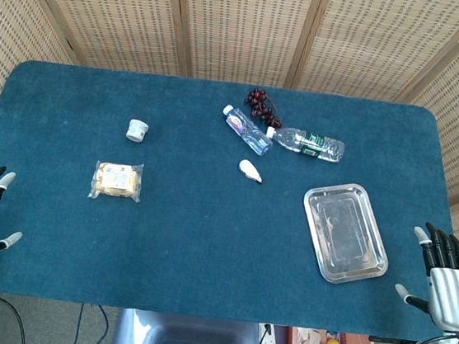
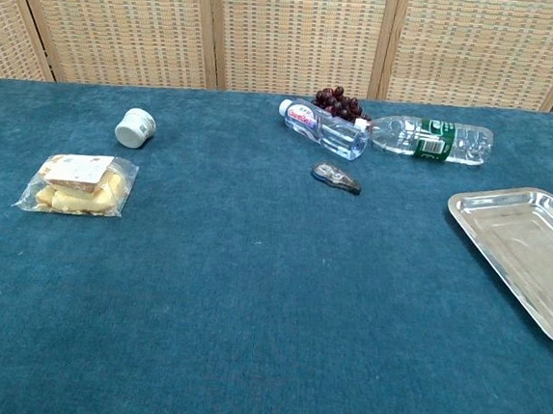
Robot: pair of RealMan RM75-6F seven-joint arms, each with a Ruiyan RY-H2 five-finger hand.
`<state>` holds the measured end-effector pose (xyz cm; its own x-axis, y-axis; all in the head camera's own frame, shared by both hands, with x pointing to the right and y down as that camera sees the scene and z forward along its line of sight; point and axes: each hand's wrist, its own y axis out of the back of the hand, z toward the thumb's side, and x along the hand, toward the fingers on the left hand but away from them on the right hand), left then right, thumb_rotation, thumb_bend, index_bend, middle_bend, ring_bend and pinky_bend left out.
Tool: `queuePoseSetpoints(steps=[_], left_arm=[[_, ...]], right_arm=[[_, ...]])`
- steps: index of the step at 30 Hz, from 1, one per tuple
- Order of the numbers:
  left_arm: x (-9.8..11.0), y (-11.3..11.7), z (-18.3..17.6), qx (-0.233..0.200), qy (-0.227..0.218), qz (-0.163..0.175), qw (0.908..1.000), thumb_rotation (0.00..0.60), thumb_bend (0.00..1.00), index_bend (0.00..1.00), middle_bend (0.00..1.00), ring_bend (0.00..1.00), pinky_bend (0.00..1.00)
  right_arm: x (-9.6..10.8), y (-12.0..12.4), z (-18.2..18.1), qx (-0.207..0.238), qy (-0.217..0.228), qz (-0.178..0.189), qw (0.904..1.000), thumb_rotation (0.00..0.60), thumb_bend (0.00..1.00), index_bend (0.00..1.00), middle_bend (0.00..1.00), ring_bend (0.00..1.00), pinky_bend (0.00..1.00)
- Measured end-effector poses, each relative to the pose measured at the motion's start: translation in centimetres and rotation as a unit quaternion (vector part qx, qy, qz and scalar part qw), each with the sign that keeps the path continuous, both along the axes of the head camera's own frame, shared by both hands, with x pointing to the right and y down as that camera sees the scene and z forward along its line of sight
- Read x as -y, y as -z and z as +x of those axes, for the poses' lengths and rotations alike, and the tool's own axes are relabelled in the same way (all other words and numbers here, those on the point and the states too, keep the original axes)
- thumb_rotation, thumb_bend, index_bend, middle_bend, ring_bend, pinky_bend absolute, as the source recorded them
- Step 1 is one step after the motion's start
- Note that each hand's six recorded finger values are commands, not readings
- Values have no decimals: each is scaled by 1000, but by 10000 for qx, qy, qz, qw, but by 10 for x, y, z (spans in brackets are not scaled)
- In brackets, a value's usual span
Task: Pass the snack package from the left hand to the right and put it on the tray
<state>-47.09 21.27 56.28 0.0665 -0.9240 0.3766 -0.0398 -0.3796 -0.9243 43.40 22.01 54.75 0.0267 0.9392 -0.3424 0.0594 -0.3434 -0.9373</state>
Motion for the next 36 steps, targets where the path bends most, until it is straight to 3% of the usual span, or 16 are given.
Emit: queuePoseSetpoints(steps=[10, 15, 25, 31, 34, 36], left_arm=[[10, -10, 4, -48, -102, -156, 9998, 600, 0, 0, 0, 0, 0], [45, -33, 22, -264, -475, -513, 9972, 600, 0, 0, 0, 0, 0], [111, -112, 70, 108, -1363, -1445, 9800, 600, 0, 0, 0, 0, 22], [131, -144, 98, 286, -1536, -1626, 9742, 600, 0, 0, 13, 1, 161], [135, -153, 108, 336, -1579, -1718, 9718, 600, 0, 70, 148, 81, 299], [136, -158, 113, 415, -1627, -1764, 9699, 600, 48, 192, 279, 190, 397]], right_arm=[[2, 0, 2, 61, -65, -17, 10000, 600, 0, 0, 0, 0, 0], [5, -2, 1, 39, -97, -63, 9999, 600, 0, 0, 0, 0, 0], [13, -6, 15, -113, -408, -176, 9989, 600, 0, 0, 0, 0, 0], [14, -11, 18, -179, -491, -311, 9981, 600, 0, 0, 0, 0, 0], [14, -15, 18, -220, -501, -378, 9978, 600, 0, 0, 0, 0, 0], [15, -16, 18, -242, -508, -388, 9977, 600, 0, 0, 0, 0, 0]])
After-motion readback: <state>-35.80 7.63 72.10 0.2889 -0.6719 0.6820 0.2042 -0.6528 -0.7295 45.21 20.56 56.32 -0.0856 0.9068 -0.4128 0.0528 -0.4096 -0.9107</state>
